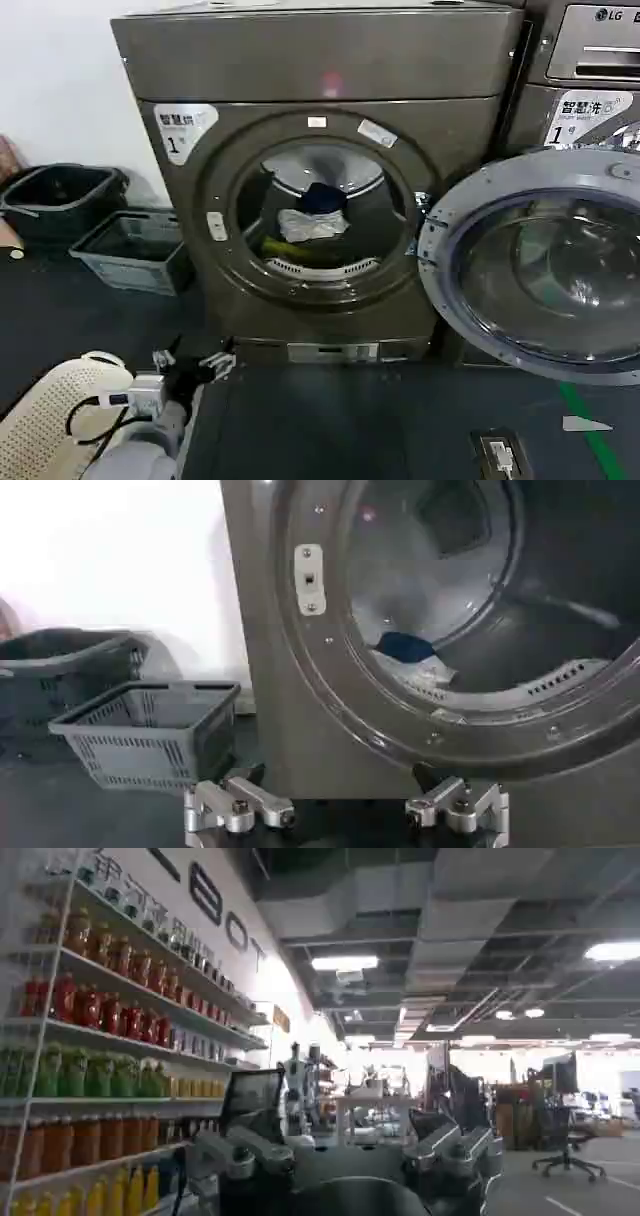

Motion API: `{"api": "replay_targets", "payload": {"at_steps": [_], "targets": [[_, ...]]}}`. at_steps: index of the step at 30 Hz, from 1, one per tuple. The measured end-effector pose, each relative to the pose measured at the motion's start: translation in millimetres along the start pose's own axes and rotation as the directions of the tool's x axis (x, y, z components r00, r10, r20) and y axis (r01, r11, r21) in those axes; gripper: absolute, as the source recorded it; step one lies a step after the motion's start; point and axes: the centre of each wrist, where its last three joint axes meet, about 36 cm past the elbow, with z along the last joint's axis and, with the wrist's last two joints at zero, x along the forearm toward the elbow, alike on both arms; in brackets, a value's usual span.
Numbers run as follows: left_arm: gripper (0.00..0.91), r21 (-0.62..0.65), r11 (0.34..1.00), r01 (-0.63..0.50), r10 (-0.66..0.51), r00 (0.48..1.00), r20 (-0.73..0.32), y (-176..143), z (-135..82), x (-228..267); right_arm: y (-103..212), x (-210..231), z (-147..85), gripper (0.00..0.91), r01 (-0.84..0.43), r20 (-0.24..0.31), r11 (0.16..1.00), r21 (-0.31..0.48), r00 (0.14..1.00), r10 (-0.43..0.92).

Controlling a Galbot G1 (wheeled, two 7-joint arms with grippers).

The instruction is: Grasp the clothes from the dryer.

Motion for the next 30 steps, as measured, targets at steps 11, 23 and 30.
{"api": "replay_targets", "payload": {"at_steps": [11, 23, 30], "targets": [[0.907, 0.0, 1.0, -0.012, 0.012, 1.0, -0.002, -0.7, 0.5, 2.2, 4.8, 2.6, 10.0, 0.907, -0.002, 0.014, 1.0, -0.009, 1.0, 0.002], [0.907, 0.004, 1.0, -0.013, 0.013, 1.0, -0.003, -1.1, 1.0, 4.7, 6.4, 3.3, 11.4, 0.907, -0.024, 0.015, 1.0, -0.02, 1.0, 0.024], [0.907, 0.007, 1.0, -0.016, 0.016, 1.0, -0.004, -1.5, 1.3, 4.6, 6.6, 2.5, 12.3, 0.907, -0.03, 0.017, 0.999, -0.026, 0.999, 0.03]]}}
